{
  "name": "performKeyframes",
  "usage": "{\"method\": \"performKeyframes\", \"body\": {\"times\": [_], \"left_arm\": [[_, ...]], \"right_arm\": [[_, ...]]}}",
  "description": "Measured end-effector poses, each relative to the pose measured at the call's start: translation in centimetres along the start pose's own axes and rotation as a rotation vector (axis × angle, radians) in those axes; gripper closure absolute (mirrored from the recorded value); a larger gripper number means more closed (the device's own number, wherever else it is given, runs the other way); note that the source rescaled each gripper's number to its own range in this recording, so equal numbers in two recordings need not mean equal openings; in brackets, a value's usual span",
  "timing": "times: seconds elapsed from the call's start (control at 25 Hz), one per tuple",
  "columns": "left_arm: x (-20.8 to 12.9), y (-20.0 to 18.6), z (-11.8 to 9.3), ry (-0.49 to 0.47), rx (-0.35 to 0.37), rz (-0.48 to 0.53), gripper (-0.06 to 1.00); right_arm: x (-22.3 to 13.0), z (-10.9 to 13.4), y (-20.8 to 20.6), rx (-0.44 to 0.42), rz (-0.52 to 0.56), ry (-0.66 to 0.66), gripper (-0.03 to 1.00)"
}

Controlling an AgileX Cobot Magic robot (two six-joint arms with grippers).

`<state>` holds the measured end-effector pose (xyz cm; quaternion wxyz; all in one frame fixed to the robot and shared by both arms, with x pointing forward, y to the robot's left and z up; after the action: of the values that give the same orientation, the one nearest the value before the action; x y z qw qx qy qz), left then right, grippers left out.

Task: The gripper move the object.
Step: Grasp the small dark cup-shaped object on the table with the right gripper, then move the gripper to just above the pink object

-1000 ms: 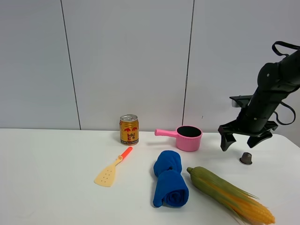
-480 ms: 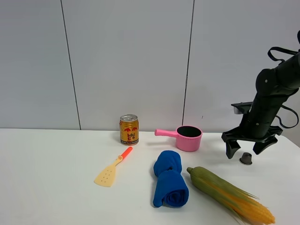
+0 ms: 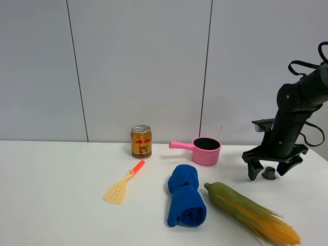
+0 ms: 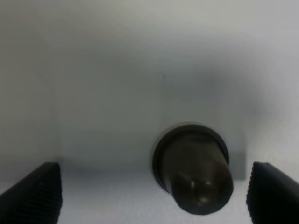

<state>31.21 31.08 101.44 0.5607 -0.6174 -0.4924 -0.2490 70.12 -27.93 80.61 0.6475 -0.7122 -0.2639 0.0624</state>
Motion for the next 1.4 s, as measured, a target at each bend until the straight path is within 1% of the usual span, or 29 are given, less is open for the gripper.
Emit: {"method": "performKeyframes", "body": {"times": [0.08, 0.16, 0.28, 0.44, 0.52, 0.56, 0.76, 0.88, 1.0, 1.12, 1.24, 1.4], "left_arm": [[0.0, 0.0, 0.0, 0.0, 0.0, 0.0, -0.06], [0.0, 0.0, 0.0, 0.0, 0.0, 0.0, -0.06], [0.0, 0.0, 0.0, 0.0, 0.0, 0.0, -0.06], [0.0, 0.0, 0.0, 0.0, 0.0, 0.0, -0.06], [0.0, 0.0, 0.0, 0.0, 0.0, 0.0, -0.06], [0.0, 0.0, 0.0, 0.0, 0.0, 0.0, -0.06], [0.0, 0.0, 0.0, 0.0, 0.0, 0.0, -0.06], [0.0, 0.0, 0.0, 0.0, 0.0, 0.0, -0.06], [0.0, 0.0, 0.0, 0.0, 0.0, 0.0, -0.06], [0.0, 0.0, 0.0, 0.0, 0.0, 0.0, -0.06], [0.0, 0.0, 0.0, 0.0, 0.0, 0.0, -0.06], [0.0, 0.0, 0.0, 0.0, 0.0, 0.0, -0.06]], "right_arm": [[0.1, 0.0, 0.0, -0.002, -0.004, 0.0, 0.28], [0.2, -0.1, 0.0, -0.005, -0.011, -0.001, 0.33], [0.1, 0.0, 0.0, -0.002, -0.003, 0.011, 0.5], [-0.2, 0.0, 0.0, 0.002, 0.01, 0.017, 0.78], [-0.3, 0.1, 0.0, 0.004, 0.014, 0.017, 0.95], [-0.3, 0.1, 0.0, 0.005, 0.016, 0.019, 0.97], [-0.3, 0.1, 0.0, 0.006, 0.019, 0.024, 0.97], [-0.7, 0.3, -0.2, 0.015, 0.039, 0.027, 0.97], [-0.8, 0.7, -1.4, 0.035, 0.056, 0.037, 0.97], [0.4, 1.0, -4.2, 0.039, -0.001, 0.048, 0.97], [2.5, 1.6, -7.4, 0.035, -0.09, -0.029, 0.97], [6.9, 2.8, -10.7, 0.01, -0.251, -0.12, 0.97]]}}
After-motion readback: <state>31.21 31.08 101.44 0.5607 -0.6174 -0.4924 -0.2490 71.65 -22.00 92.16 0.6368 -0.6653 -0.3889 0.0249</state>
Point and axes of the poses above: a point on each arm's last joint axis where the gripper is mounted, y pointing out along that axis toward the gripper, z along the wrist's bending axis when the last joint is at zero, x = y × z, the point moved 9 cm from there along y, pointing out along that axis toward the gripper, and after that the axes turned 15 degrees about -y, right-handed, at the moved point
